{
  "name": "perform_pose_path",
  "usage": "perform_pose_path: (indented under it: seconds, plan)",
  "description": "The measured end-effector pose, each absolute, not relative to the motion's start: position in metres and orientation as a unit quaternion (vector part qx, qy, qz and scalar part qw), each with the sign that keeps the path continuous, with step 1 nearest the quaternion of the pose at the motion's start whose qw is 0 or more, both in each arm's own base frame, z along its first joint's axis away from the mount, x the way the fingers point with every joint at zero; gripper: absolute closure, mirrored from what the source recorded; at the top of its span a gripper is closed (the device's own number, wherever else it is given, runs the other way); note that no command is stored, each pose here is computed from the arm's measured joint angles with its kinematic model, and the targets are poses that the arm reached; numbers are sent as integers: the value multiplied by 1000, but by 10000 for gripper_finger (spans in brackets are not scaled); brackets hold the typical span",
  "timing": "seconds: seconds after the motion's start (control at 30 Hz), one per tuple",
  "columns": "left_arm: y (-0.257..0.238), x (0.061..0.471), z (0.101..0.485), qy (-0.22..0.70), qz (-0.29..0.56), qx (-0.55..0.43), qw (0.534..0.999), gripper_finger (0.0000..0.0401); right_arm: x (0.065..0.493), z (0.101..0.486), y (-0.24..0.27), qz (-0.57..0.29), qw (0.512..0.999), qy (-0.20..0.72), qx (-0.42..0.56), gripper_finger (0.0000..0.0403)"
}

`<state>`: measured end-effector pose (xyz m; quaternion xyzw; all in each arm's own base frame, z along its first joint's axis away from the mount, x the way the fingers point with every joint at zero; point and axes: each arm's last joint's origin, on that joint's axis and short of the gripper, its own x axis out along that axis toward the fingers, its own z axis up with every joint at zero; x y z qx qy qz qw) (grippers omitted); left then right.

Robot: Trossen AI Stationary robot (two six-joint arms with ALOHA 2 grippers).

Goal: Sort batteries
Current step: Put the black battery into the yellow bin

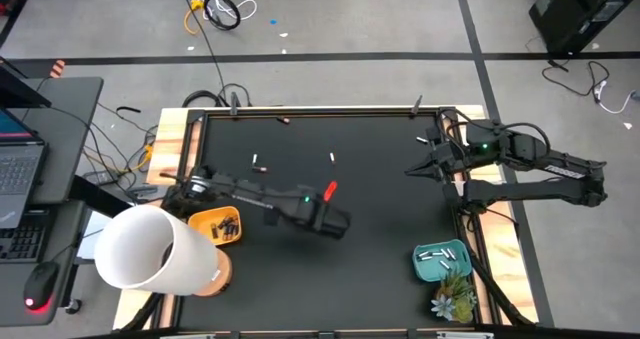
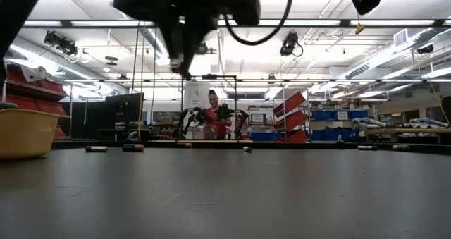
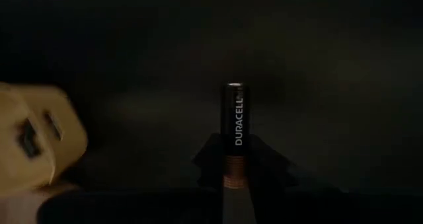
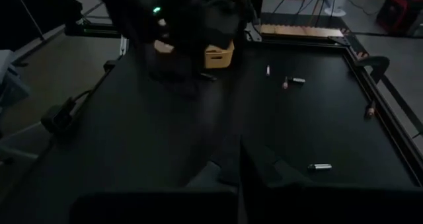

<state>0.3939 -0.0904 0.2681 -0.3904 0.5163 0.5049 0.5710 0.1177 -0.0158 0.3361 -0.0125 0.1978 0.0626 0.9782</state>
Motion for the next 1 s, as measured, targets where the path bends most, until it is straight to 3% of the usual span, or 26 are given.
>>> perform_pose_path:
  seconds: [0.4, 0.73, 1.0]
  plan:
    - [-121, 337, 296, 423, 560, -451, 551, 352, 121, 337, -16, 66, 979, 191, -12, 402]
    - [-105, 295, 299, 379, 593, -462, 539, 352, 126, 339, -17, 71, 982, 177, -10, 402]
    - [-91, 280, 295, 367, 580, -465, 559, 352, 138, 338, -19, 73, 981, 182, 0, 402]
